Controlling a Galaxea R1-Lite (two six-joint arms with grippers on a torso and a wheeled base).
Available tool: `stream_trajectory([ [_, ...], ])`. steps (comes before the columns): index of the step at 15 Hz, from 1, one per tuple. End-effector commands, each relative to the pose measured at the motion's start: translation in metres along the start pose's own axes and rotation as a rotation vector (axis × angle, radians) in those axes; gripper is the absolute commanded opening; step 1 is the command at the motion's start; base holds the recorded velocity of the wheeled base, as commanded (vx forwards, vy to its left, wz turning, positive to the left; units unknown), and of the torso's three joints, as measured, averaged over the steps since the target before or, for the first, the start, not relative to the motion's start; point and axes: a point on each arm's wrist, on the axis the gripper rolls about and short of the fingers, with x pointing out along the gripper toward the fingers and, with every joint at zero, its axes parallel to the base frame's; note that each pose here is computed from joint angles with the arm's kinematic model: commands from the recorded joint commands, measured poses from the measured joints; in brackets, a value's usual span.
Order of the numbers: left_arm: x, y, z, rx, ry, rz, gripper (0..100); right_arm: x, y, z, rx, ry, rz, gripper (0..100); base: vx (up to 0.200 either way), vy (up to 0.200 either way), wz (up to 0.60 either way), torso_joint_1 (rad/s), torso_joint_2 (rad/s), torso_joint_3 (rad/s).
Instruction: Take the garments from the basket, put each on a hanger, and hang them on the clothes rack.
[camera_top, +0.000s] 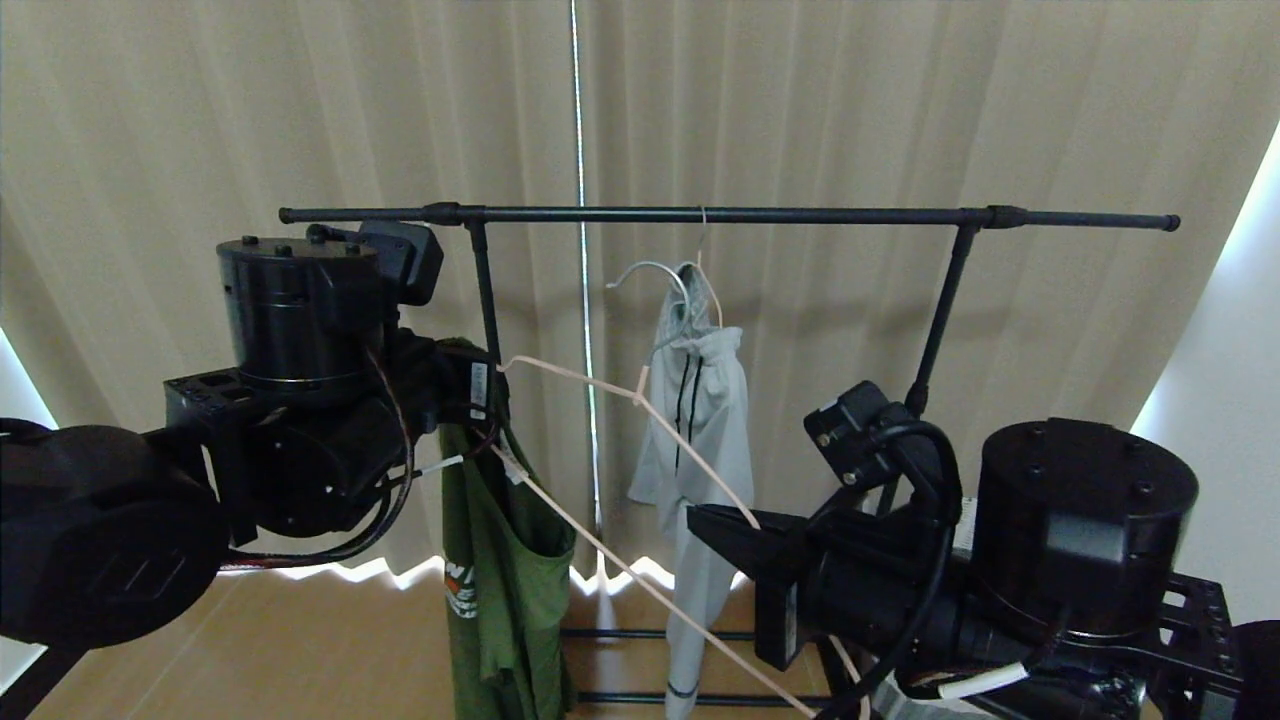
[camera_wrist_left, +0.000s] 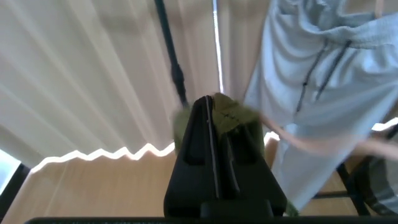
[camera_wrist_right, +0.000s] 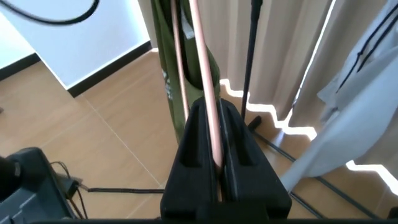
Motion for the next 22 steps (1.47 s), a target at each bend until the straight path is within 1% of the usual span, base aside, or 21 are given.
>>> stream_trajectory([
  [1, -0.008, -0.002, 0.003, -0.003, -0.014, -0.018, 0, 0.014, -0.006, -0.003, 0.004, 0.016, -0.026, 0, 0.000, 0.000, 0.00, 0.000, 0.00, 0.000],
  [5, -0.030, 0.010, 0.012, -0.026, -0.059, -0.014, 0, 0.029, -0.015, -0.006, 0.010, 0.033, -0.057, 0, 0.000, 0.000, 0.00, 0.000, 0.00, 0.000],
  [8, -0.048, 0.004, 0.007, -0.014, -0.062, -0.070, 0, 0.041, -0.019, -0.002, 0.015, 0.020, -0.069, 0, 0.000, 0.000, 0.00, 0.000, 0.00, 0.000],
  [11, -0.060, -0.016, 0.005, 0.000, -0.068, -0.164, 0, 0.050, -0.018, 0.001, 0.016, 0.011, -0.067, 0, 0.000, 0.000, 0.00, 0.000, 0.00, 0.000],
  [12, -0.061, -0.018, 0.005, 0.005, -0.067, -0.175, 0, 0.051, -0.018, 0.000, 0.016, 0.013, -0.067, 0, 0.000, 0.000, 0.00, 0.000, 0.00, 0.000],
  [13, -0.065, -0.025, 0.004, 0.010, -0.071, -0.220, 0, 0.052, -0.019, -0.001, 0.016, 0.016, -0.068, 0, 0.000, 0.000, 0.00, 0.000, 0.00, 0.000],
  [14, -0.067, -0.029, 0.005, 0.013, -0.075, -0.261, 0, 0.052, -0.019, -0.001, 0.016, 0.016, -0.068, 0, 0.000, 0.000, 0.00, 0.000, 0.00, 0.000],
  [16, -0.072, -0.033, 0.008, -0.002, -0.107, -0.342, 0, 0.052, -0.018, -0.001, 0.017, 0.014, -0.068, 0, 0.000, 0.000, 0.00, 0.000, 0.00, 0.000],
  [18, -0.073, -0.033, 0.011, -0.013, -0.136, -0.396, 0, 0.050, -0.019, 0.001, 0.018, 0.008, -0.069, 0, 0.000, 0.000, 0.00, 0.000, 0.00, 0.000],
  [21, -0.075, -0.034, 0.012, -0.003, -0.148, -0.484, 0, 0.049, -0.019, 0.004, 0.018, 0.000, -0.070, 0, 0.000, 0.000, 0.00, 0.000, 0.00, 0.000],
  [22, -0.077, -0.035, 0.013, -0.001, -0.158, -0.545, 0, 0.049, -0.022, 0.004, 0.020, -0.002, -0.079, 0, 0.000, 0.000, 0.00, 0.000, 0.00, 0.000],
])
